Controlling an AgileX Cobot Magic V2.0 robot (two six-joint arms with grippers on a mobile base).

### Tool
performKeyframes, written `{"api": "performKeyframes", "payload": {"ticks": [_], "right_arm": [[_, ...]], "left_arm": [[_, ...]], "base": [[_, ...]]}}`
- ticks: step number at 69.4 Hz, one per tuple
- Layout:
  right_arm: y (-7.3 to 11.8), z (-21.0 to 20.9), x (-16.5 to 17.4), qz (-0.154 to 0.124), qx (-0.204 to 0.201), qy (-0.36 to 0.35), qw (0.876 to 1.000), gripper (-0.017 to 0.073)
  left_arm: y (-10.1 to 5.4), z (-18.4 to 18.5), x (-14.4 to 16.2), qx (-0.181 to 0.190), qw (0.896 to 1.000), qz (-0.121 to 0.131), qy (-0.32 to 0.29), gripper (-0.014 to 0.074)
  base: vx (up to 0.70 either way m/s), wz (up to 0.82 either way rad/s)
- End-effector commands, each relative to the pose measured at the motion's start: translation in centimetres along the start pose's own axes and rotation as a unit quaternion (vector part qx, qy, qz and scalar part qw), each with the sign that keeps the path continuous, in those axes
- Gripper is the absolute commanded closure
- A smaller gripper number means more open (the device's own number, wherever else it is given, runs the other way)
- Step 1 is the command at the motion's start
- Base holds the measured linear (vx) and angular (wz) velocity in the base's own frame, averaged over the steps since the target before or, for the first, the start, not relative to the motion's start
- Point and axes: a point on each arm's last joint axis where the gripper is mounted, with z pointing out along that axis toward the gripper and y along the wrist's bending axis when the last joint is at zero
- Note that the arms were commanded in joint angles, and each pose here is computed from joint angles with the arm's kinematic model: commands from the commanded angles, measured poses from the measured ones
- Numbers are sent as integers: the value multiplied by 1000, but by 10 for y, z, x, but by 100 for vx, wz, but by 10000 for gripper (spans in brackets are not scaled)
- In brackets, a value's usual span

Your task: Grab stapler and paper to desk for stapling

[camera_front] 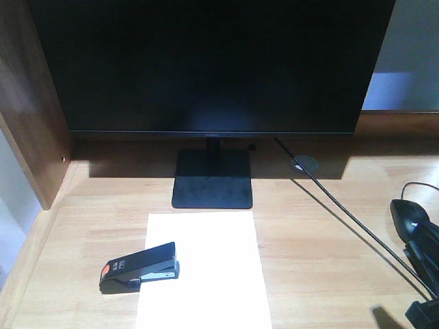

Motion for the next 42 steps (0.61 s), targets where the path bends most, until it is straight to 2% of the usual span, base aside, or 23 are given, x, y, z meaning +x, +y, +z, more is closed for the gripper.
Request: {"api": "performKeyframes", "payload": {"ticks": [1,42], "right_arm": [[2,0,-10,-12,-9,-16,1000,569],[2,0,-10,-12,-9,-16,1000,569]], "left_arm": [[0,-1,-5,3,999,-13,-45,600],[0,-1,-5,3,999,-13,-45,600]], "base": [[0,0],[0,0]]}}
